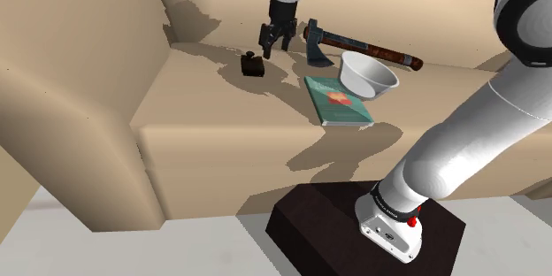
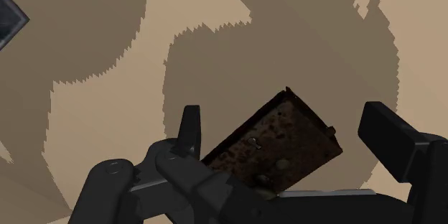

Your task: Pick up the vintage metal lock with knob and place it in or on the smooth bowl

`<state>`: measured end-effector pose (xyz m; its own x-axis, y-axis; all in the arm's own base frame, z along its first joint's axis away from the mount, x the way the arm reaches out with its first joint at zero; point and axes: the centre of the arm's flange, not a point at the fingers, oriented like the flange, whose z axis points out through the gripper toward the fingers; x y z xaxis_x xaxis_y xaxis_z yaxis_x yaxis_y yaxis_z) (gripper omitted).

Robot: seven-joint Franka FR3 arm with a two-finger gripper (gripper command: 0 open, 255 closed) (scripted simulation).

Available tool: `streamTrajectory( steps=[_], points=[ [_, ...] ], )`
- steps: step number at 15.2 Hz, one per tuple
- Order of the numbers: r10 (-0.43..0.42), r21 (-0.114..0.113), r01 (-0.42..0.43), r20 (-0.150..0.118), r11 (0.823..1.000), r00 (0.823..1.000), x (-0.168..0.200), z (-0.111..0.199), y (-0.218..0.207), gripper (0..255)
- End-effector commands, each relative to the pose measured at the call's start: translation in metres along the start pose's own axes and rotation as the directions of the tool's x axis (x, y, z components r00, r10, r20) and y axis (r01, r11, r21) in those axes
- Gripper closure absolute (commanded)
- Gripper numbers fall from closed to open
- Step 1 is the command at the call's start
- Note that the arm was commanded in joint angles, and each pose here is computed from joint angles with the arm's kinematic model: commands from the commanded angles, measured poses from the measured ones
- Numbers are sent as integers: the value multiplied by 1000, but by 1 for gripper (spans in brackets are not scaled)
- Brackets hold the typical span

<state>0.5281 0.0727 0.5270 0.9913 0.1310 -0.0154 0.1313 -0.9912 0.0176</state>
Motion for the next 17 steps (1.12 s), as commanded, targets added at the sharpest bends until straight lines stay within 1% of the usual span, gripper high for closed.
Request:
streamTrajectory(
  steps=[1,6,13,17],
  points=[
    [-3,-7,3,-11,1000,1000,26,0,-2,0],
    [-11,-26,10,-37,1000,999,87,0,-7,0],
    [-11,-26,10,-37,1000,999,88,37,-6,0],
    [-11,-26,10,-37,1000,999,88,40,-6,0]
  ],
)
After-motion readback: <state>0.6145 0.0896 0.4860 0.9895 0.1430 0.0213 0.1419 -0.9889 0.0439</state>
